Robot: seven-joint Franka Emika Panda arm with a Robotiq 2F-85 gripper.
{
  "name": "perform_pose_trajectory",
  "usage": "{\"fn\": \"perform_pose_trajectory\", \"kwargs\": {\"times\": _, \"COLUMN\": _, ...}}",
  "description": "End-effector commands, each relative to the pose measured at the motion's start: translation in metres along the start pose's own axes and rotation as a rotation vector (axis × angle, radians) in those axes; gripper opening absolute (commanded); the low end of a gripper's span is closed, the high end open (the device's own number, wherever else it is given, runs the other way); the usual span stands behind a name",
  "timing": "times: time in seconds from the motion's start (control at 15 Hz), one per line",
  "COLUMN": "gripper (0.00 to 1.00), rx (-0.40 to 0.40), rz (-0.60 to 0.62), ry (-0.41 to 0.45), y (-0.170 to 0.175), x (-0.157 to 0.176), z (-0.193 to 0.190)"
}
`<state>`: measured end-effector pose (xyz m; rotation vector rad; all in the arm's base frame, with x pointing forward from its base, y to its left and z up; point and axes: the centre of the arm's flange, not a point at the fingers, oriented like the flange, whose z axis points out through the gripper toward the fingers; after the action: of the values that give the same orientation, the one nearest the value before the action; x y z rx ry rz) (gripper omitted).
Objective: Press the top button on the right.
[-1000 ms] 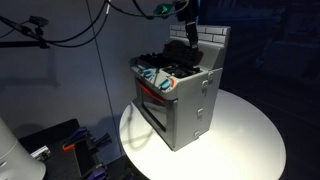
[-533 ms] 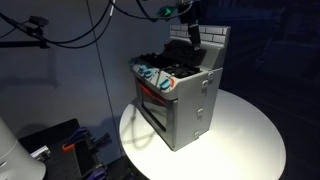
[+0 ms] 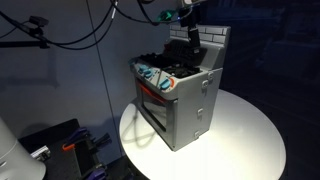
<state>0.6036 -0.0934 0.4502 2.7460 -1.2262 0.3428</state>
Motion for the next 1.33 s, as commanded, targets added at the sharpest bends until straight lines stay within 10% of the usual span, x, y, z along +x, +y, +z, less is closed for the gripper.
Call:
{"fn": "perform_pose_trajectory", "kwargs": {"times": 0.0, "gripper": 1.00, "rx": 0.002, "rz": -0.007, "ry": -0.014, "y": -0.008, "x": 0.010, "z": -0.004}}
{"fn": "perform_pose_trajectory", "kwargs": {"times": 1.27, "gripper": 1.00, "rx": 0.005, "rz": -0.015, "ry": -0.002, "y": -0.025, "x": 0.019, "z": 0.000}}
